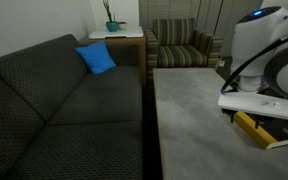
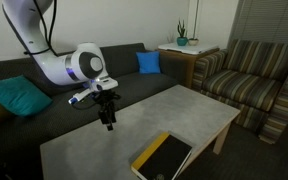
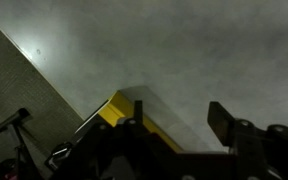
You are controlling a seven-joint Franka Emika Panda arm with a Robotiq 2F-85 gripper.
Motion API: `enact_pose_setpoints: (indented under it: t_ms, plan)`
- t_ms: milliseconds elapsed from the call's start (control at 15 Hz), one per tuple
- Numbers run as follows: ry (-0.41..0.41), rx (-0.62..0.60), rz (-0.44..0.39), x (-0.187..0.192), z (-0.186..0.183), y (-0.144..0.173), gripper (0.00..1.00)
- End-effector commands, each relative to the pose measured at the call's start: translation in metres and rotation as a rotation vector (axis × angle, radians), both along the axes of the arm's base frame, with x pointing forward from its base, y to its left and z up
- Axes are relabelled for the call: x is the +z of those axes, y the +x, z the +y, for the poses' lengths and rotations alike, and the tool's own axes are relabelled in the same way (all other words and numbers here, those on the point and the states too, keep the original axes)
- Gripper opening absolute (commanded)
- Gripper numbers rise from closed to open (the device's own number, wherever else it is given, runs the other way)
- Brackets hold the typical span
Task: Close the open book on the table
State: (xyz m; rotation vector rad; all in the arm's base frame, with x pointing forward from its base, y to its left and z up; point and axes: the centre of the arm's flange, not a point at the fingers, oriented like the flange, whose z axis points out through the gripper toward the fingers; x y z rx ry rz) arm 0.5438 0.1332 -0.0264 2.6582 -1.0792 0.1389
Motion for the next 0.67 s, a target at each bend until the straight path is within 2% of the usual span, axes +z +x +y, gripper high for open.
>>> enact_pose_setpoints:
  t_ms: [0,333,400,600]
  plan:
    - [0.085,0.164,0.072,-0.008,0.016,-0.023,0.98]
    - [0.182,0.412,0.158,-0.048,0.055,-0.043,1.00]
    - [0.136,0.335,0.132,-0.031,0.052,-0.040,1.00]
    - [0.161,0.391,0.155,-0.046,0.061,-0.050,1.00]
